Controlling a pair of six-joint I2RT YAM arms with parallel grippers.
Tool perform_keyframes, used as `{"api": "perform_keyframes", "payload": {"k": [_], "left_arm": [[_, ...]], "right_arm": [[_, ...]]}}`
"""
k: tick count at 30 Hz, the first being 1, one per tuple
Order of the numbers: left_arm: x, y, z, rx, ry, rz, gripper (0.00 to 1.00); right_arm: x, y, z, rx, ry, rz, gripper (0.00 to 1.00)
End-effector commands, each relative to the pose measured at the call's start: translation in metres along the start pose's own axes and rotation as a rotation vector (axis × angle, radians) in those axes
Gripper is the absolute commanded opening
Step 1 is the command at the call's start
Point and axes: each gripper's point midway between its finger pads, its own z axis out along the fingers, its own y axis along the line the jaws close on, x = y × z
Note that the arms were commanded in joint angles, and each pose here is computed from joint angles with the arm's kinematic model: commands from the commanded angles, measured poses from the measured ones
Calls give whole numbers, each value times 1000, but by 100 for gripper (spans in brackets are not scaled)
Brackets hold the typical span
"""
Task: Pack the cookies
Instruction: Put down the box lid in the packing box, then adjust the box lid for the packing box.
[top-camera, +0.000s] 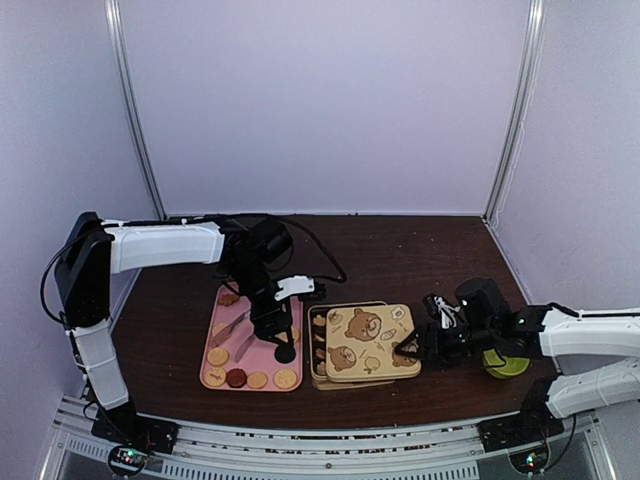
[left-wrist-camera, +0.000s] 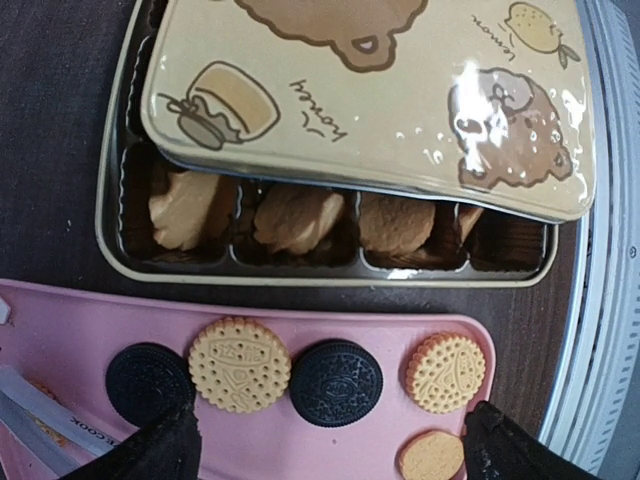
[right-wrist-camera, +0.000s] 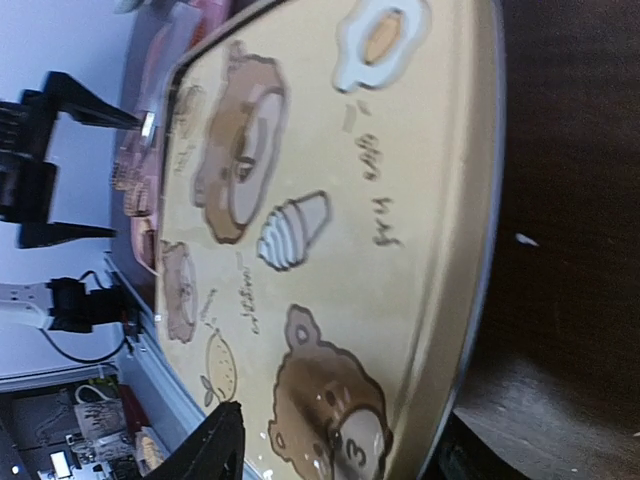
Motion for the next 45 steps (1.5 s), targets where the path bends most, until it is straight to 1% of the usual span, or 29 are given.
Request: {"api": "perform_keyframes", "payload": {"k": [1, 13, 22, 34, 39, 45], "left_arm": [[-13, -3, -3, 23, -41, 8, 94], [-13, -13, -1, 79, -58, 20, 95], [-9, -13, 4, 91, -48, 31, 94], [-12, -7, 13, 89, -49, 25, 93], [-14, -3, 20, 93, -47, 6, 92], [-30, 2, 15, 89, -84, -13, 92]], "right_arm": [[8, -26, 1, 172, 62, -52, 61], [-8, 6, 10, 245, 73, -144, 60], [-6, 11, 27, 313, 127, -197, 59], [-21, 35, 29, 299, 107, -241, 59], [-24, 34, 28, 323, 110, -257, 59], [-26, 18, 25, 395, 114, -280, 56]]}}
